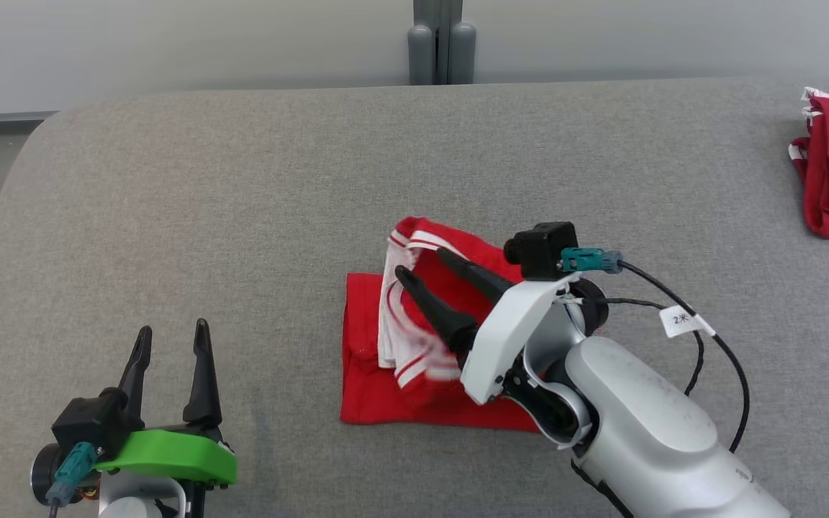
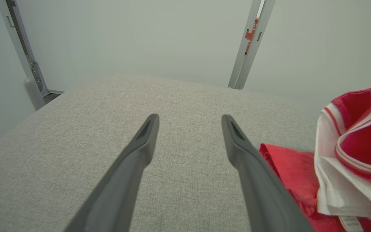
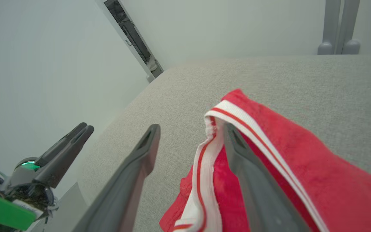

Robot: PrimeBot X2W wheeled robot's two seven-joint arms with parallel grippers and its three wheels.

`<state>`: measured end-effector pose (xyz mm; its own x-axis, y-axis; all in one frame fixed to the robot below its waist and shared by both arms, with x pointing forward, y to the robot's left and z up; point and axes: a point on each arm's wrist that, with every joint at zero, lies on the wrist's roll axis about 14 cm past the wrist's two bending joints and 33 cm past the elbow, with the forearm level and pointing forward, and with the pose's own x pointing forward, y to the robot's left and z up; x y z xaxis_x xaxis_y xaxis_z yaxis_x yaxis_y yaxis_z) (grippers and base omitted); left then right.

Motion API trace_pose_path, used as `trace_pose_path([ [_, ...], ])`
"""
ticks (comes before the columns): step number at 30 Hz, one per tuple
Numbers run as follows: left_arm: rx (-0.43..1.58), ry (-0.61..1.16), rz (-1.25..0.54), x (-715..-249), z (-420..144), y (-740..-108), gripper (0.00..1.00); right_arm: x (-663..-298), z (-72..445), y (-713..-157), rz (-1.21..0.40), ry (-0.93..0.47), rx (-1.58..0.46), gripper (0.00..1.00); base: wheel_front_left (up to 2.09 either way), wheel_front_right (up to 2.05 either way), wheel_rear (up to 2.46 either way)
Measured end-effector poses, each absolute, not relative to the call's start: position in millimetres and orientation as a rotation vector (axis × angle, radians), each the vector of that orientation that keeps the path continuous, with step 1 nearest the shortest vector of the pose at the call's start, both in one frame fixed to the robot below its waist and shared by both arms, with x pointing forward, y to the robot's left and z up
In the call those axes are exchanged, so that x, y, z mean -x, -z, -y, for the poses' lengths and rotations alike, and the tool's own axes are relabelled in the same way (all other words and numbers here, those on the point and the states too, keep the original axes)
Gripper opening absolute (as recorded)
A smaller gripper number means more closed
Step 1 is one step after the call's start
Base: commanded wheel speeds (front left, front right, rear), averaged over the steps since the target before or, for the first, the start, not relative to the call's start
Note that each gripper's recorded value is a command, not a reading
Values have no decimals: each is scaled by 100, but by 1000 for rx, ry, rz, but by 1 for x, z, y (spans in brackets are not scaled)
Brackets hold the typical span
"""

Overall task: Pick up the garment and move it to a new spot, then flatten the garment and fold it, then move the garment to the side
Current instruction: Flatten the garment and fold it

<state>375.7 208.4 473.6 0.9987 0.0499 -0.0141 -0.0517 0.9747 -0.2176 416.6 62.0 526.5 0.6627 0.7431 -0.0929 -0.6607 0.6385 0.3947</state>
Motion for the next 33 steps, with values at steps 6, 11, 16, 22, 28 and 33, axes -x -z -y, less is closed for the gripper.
trace_pose_path([
  [6, 221, -29, 4, -378, -201, -478, 100, -430, -21, -562, -89, -740, -346, 100, 0, 0, 0],
  [11, 214, -7, 19, -382, -195, -484, 100, -438, 32, -580, 48, -620, -317, 100, 0, 0, 0],
  [16, 209, 10, 22, -383, -190, -485, 100, -432, 83, -583, 136, -486, -310, 100, 0, 0, 0],
  [22, 205, 27, 22, -384, -184, -485, 100, -414, 131, -572, 181, -343, -298, 100, 0, 0, 0],
  [28, 200, 40, 25, -383, -181, -487, 100, -395, 158, -558, 187, -227, -320, 100, 0, 0, 0],
  [33, 195, 57, 28, -382, -176, -488, 100, -383, 162, -549, 177, -181, -348, 100, 0, 0, 0],
])
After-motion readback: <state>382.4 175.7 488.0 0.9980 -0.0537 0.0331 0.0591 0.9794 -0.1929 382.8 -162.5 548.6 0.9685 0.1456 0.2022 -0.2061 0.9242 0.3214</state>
